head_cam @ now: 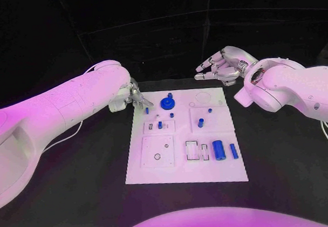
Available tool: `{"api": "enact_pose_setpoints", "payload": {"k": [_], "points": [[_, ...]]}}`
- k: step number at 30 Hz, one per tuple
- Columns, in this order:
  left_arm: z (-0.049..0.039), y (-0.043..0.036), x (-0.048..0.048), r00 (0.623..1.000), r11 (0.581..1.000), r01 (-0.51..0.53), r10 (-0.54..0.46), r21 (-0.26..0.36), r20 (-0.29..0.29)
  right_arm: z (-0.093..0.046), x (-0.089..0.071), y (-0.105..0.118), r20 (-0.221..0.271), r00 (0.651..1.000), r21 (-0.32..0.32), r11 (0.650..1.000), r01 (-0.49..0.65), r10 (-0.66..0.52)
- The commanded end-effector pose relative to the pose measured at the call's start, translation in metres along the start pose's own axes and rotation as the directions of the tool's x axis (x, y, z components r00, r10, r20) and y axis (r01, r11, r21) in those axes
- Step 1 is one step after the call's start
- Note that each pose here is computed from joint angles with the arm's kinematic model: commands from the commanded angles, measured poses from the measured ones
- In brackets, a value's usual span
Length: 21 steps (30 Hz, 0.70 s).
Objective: Assemble the parts on the task board
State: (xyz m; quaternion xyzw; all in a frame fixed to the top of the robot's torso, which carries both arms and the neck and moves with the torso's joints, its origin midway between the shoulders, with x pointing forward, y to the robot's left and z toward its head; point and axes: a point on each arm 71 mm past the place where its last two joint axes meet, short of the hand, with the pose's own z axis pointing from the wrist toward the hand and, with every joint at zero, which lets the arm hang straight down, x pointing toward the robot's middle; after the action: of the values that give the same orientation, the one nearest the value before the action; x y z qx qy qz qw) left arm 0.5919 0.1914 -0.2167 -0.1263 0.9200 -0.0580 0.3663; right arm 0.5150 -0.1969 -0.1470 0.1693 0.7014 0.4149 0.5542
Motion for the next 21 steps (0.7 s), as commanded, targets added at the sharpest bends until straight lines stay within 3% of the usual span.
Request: {"api": "enact_pose_setpoints", "payload": {"k": [1, 14, 21], "points": [[-0.0001, -0.0017, 0.0007, 1.0, 1.0, -0.026, 0.026, 0.008, -0.012, 0.0006, 0.0003, 0.0024, -0.005, 1.0, -0.013, 1.0, 0.002, -0.002], [-0.0012, -0.0073, 0.0049, 0.999, 0.999, -0.038, 0.039, 0.029, -0.025, 0.0004, 0.0, 0.0021, -0.005, 1.0, -0.013, 1.0, 0.002, -0.002], [-0.001, -0.0064, 0.005, 0.999, 0.999, -0.04, 0.041, 0.024, -0.029, 0.0004, 0.0, 0.002, -0.005, 1.0, -0.012, 1.0, 0.002, -0.002]]}}
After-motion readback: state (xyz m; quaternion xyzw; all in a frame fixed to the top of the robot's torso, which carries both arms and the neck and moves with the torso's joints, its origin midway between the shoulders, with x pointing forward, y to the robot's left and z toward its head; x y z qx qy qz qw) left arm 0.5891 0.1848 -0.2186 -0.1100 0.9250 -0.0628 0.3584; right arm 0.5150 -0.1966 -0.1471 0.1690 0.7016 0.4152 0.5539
